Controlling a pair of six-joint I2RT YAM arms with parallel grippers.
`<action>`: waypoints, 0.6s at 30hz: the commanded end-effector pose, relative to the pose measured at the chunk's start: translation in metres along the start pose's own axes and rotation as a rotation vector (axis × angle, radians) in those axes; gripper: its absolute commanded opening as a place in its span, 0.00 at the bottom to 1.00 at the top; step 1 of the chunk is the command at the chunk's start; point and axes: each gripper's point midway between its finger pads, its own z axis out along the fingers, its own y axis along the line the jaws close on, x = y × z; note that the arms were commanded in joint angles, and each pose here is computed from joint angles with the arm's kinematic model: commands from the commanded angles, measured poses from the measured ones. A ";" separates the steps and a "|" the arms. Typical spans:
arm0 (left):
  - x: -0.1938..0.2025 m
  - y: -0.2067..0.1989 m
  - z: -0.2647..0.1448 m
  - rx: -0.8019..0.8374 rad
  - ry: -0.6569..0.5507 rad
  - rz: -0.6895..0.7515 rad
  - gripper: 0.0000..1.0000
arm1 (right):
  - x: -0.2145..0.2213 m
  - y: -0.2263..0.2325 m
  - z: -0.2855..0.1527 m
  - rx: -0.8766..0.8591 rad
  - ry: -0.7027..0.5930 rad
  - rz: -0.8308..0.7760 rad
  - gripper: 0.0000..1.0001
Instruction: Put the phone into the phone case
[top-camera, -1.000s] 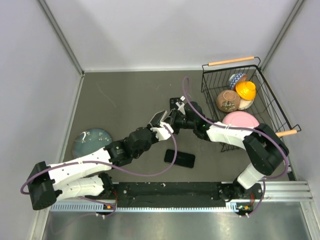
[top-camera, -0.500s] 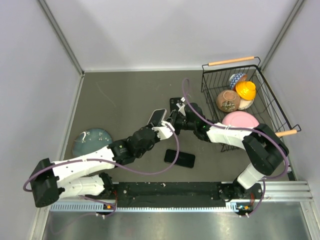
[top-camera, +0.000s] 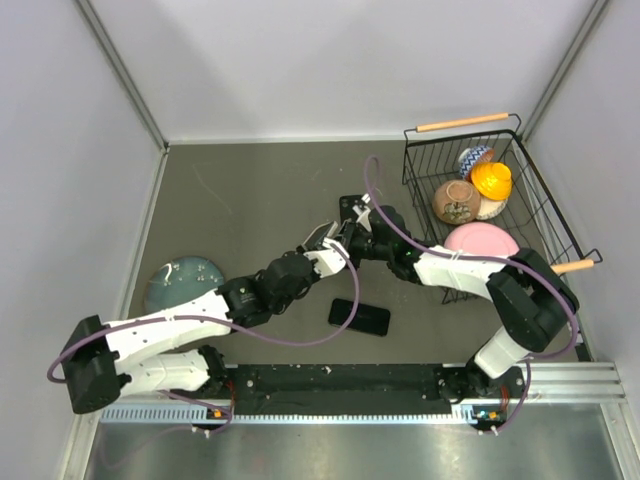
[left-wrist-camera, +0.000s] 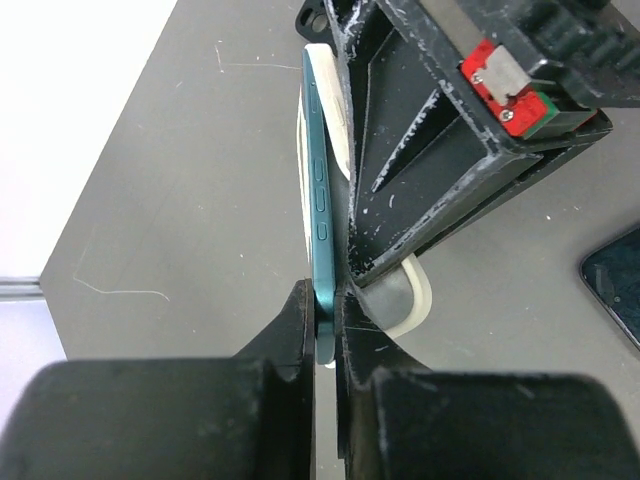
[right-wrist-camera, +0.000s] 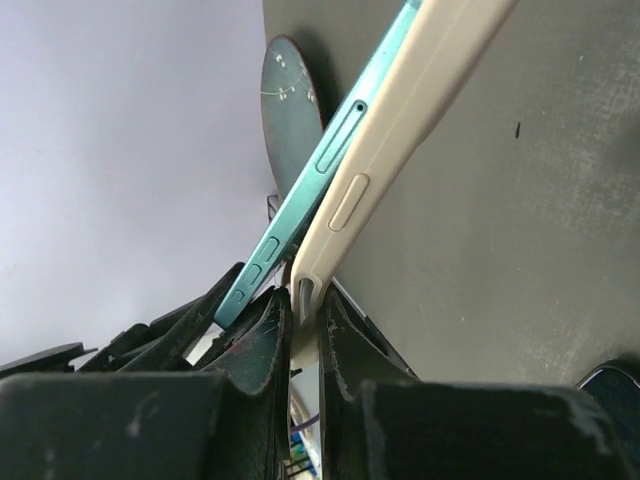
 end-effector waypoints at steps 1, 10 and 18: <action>-0.003 0.039 -0.013 -0.127 -0.002 -0.052 0.00 | 0.008 0.034 -0.011 -0.108 0.035 -0.129 0.00; 0.005 0.071 -0.024 -0.177 0.042 -0.084 0.00 | 0.020 -0.018 0.007 0.007 0.105 -0.109 0.00; 0.012 0.079 -0.027 -0.200 0.060 -0.108 0.00 | 0.022 -0.047 0.026 0.064 0.146 -0.118 0.00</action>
